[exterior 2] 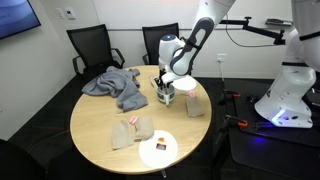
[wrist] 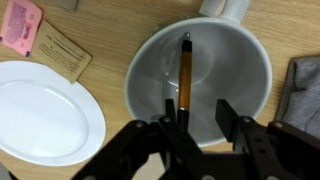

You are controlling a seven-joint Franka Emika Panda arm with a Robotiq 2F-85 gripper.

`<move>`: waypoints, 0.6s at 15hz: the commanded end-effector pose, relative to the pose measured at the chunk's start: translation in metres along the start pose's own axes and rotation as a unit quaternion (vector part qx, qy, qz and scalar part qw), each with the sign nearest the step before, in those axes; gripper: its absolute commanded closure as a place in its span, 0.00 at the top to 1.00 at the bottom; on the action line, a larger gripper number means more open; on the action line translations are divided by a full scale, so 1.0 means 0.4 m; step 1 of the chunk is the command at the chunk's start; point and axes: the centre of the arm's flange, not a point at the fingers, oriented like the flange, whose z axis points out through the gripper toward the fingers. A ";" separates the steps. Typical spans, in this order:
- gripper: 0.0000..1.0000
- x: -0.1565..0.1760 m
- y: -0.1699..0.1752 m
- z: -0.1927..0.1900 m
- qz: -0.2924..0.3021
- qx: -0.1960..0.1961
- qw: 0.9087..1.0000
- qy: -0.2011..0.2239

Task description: Remove the marker from the mug cup and place it on the table

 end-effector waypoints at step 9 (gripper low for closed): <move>0.11 0.024 -0.025 0.042 -0.013 -0.003 1.000 0.025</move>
